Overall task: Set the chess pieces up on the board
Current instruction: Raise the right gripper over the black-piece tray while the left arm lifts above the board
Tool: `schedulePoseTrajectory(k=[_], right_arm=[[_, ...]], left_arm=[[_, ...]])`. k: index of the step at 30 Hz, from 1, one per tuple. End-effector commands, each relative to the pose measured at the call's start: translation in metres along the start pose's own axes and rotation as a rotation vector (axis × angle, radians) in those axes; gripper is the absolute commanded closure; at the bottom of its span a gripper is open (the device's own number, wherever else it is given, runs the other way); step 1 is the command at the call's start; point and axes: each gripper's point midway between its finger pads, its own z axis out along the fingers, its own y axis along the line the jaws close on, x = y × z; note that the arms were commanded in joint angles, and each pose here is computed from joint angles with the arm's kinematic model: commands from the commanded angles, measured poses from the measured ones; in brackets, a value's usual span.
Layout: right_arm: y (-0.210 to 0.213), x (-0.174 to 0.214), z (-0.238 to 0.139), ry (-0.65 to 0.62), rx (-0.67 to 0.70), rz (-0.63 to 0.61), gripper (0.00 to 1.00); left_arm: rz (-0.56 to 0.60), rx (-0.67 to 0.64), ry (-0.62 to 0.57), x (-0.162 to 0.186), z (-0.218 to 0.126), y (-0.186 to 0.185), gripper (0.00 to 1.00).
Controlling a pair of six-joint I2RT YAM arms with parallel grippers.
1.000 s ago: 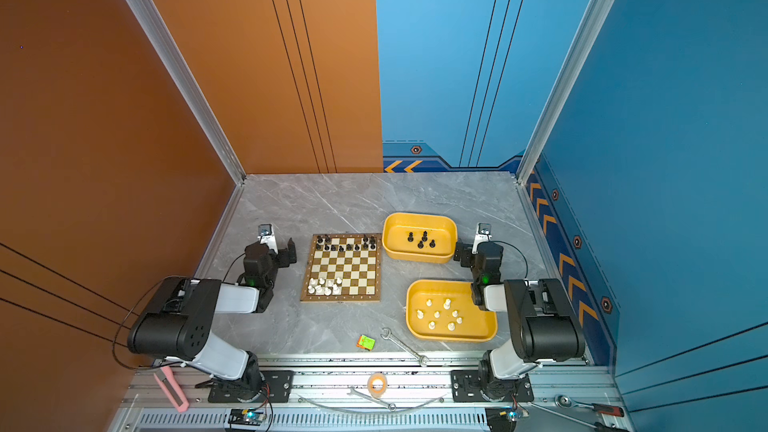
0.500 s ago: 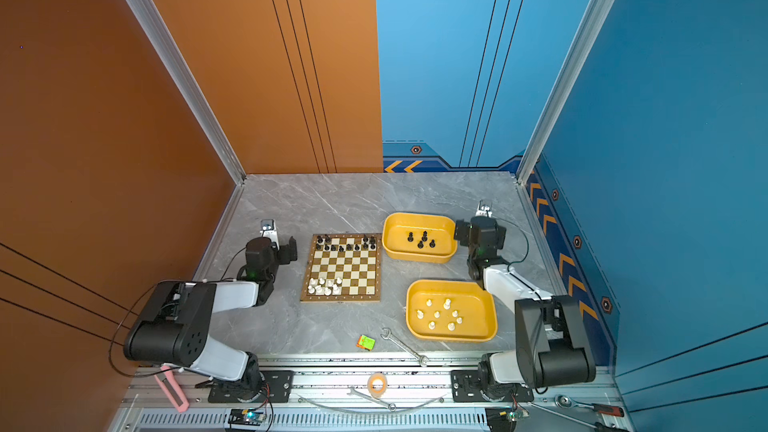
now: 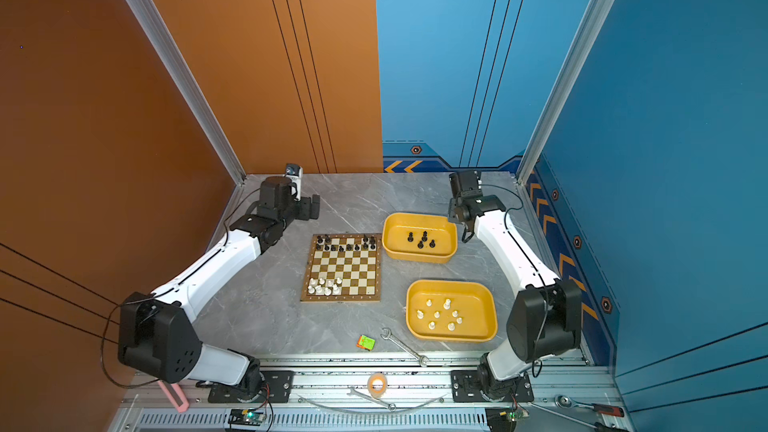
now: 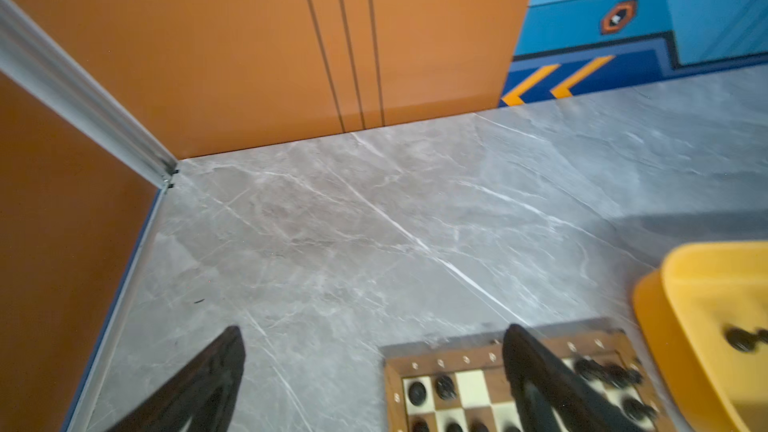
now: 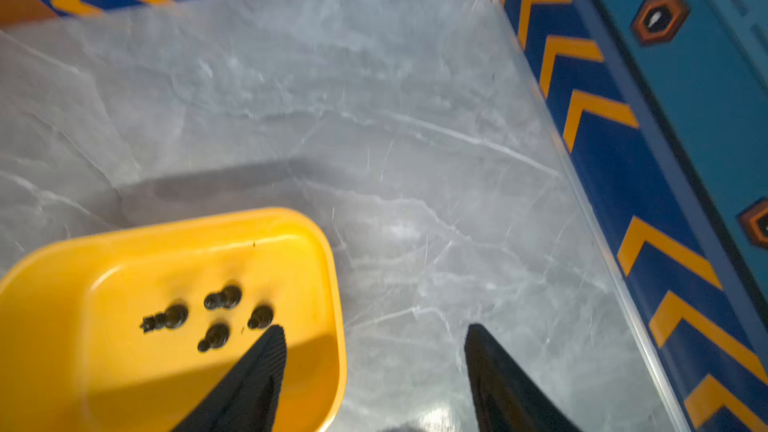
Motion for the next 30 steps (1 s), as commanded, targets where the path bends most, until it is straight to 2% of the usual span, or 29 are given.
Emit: schedulePoseTrajectory(k=[1, 8, 16, 30], right_arm=[[0.013, 0.029, -0.002, 0.153, 0.004, -0.027, 0.36], [0.059, 0.03, 0.008, 0.193, -0.06, -0.056, 0.44], [0.094, 0.049, 0.031, 0.282, -0.133, -0.051, 0.52], [0.122, 0.053, 0.063, 0.351, -0.222, 0.009, 0.59]], left_arm=[[0.034, 0.058, 0.168, 0.029, -0.002, -0.021, 0.02], [0.018, 0.113, 0.18, 0.023, -0.004, -0.041, 0.0], [0.028, 0.157, 0.201, 0.027, 0.0, -0.063, 0.0], [0.078, 0.173, 0.205, 0.017, 0.01, -0.075, 0.01]])
